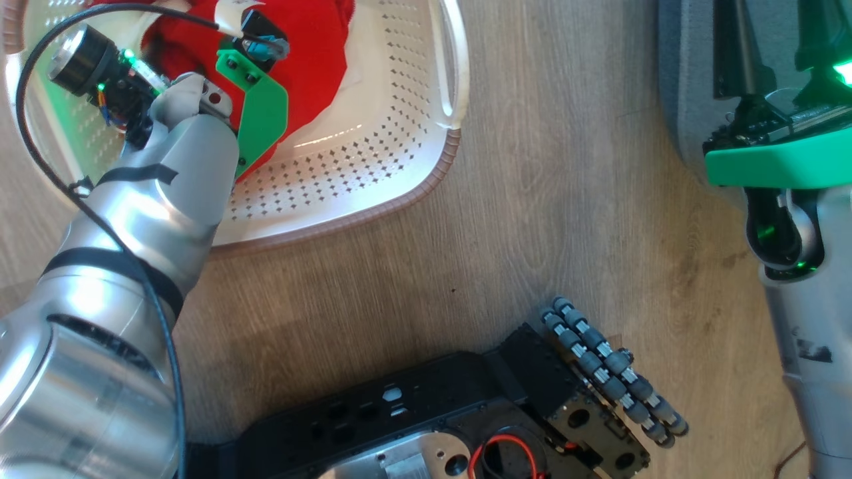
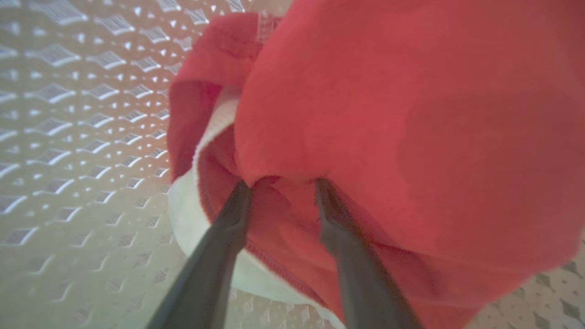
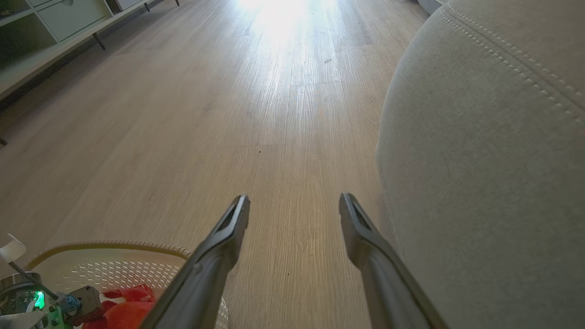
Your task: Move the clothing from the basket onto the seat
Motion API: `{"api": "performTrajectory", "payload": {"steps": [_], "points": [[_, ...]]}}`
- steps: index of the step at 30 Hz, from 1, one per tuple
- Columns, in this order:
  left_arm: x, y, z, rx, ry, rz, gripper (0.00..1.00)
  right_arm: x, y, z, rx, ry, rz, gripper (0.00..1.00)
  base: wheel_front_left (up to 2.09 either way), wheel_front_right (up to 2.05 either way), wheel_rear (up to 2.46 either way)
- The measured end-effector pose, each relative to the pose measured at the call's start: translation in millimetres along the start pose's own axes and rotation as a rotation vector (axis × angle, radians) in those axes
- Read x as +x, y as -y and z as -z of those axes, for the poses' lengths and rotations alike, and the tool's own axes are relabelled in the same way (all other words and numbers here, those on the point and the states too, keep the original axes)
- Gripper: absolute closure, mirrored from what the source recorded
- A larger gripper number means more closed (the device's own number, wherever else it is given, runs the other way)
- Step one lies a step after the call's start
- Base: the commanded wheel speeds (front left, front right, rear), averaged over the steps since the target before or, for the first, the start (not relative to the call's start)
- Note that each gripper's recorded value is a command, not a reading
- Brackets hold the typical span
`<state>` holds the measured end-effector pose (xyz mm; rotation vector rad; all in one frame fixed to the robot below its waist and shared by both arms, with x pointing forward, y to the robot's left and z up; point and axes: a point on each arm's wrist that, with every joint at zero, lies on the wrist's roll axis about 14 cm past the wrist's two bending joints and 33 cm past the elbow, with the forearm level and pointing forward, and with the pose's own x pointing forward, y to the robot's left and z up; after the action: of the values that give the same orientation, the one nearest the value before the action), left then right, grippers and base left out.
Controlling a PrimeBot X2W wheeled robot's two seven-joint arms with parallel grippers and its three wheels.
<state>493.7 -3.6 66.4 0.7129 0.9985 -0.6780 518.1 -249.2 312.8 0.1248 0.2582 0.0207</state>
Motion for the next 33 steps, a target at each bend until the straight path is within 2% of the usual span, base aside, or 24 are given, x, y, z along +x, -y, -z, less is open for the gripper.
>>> {"api": "performTrajectory", "payload": {"steps": [2,12,21,22,23,28,33], "points": [[-1,-1,3,-0.014,-0.006,0.006,1.0,1,-2,0,0.002,0.003,-0.005,0.0,0.0,0.0,0.0],[-11,-2,6,-0.081,-0.002,0.024,1.0,6,-8,-10,-0.003,0.029,-0.036,0.0,0.0,0.0,0.0],[-53,-14,-38,-0.189,0.257,-0.009,1.0,6,-13,-46,-0.03,0.098,-0.063,0.0,0.0,0.0,0.0],[-61,-16,-43,-0.203,0.298,-0.015,0.59,6,-14,-51,-0.032,0.108,-0.067,0.0,0.0,0.0,0.0],[-70,-18,-48,-0.22,0.334,-0.019,0.0,5,-16,-56,-0.032,0.117,-0.072,0.0,0.0,0.0,0.0],[-116,-22,-67,-0.302,0.484,-0.04,0.0,-8,-27,-78,-0.027,0.151,-0.095,0.0,0.0,0.0,0.0],[-163,-30,-75,-0.36,0.564,-0.085,0.0,-24,-35,-101,-0.033,0.184,-0.112,0.0,0.0,0.0,0.0]]}}
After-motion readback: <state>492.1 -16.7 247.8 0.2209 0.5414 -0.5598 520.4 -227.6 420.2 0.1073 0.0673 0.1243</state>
